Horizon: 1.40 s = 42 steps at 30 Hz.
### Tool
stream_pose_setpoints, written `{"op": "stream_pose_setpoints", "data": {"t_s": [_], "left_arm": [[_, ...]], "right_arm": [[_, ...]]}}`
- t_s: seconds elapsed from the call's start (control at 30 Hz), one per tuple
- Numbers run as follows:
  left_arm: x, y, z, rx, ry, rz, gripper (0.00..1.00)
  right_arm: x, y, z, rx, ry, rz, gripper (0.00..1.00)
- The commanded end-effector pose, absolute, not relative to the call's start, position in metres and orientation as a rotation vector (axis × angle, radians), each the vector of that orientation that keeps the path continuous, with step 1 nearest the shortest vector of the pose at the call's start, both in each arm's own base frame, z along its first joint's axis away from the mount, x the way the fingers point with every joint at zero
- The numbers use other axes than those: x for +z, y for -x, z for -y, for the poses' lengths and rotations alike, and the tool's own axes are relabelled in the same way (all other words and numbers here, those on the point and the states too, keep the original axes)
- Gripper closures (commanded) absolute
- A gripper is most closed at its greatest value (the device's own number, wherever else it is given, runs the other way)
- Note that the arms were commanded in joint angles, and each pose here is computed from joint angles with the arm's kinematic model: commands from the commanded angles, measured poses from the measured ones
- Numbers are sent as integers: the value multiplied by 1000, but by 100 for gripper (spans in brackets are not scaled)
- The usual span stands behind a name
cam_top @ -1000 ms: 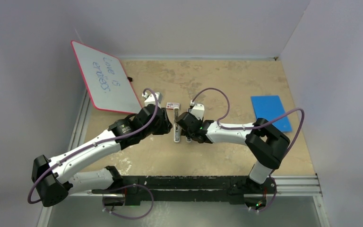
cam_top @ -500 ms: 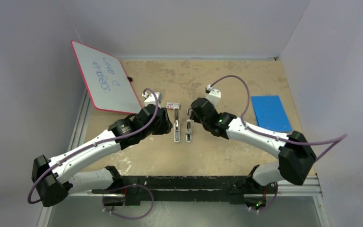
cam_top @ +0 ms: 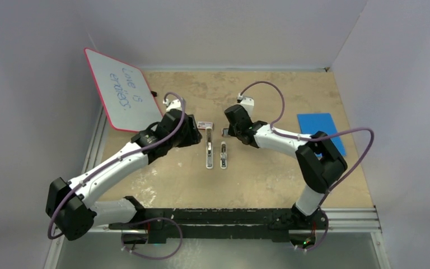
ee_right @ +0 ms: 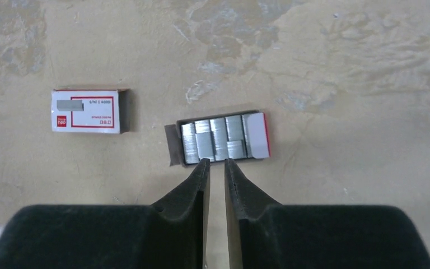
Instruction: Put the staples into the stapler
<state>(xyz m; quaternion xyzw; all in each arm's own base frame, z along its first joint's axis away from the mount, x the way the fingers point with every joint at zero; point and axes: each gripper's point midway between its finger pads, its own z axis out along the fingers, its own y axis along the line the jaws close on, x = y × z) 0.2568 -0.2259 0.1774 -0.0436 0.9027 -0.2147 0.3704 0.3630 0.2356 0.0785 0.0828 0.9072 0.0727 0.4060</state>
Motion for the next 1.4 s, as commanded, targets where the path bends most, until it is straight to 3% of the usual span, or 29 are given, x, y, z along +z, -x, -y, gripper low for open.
{"op": "stream_pose_setpoints", "data": {"t_s": [0.0,0.2,0.33,0.57,1.0,1.13,1.37], "left_arm": [[198,-288,218,-549,152,-2230,49],[196,-317,198,-420,205,-2198,49],[190,-327,195,-415,218,-2203,49],[179,-336,193,-418,197,-2221,50],[163,-337,195,-388,168,-2277,50],[159,-337,196,-381,164,-2292,50],[157,-336,197,-389,161,-2298,51]], "right_arm": [[107,-390,-263,297,-124,-2193,81],[91,-402,-270,244,-96,-2230,66],[83,-405,-266,194,-92,-2241,63],[74,-401,-272,220,-64,-2271,75],[55,-402,-267,169,-95,-2299,67],[51,-401,-266,157,-91,-2306,75],[50,-402,-263,139,-99,-2302,77]]}}
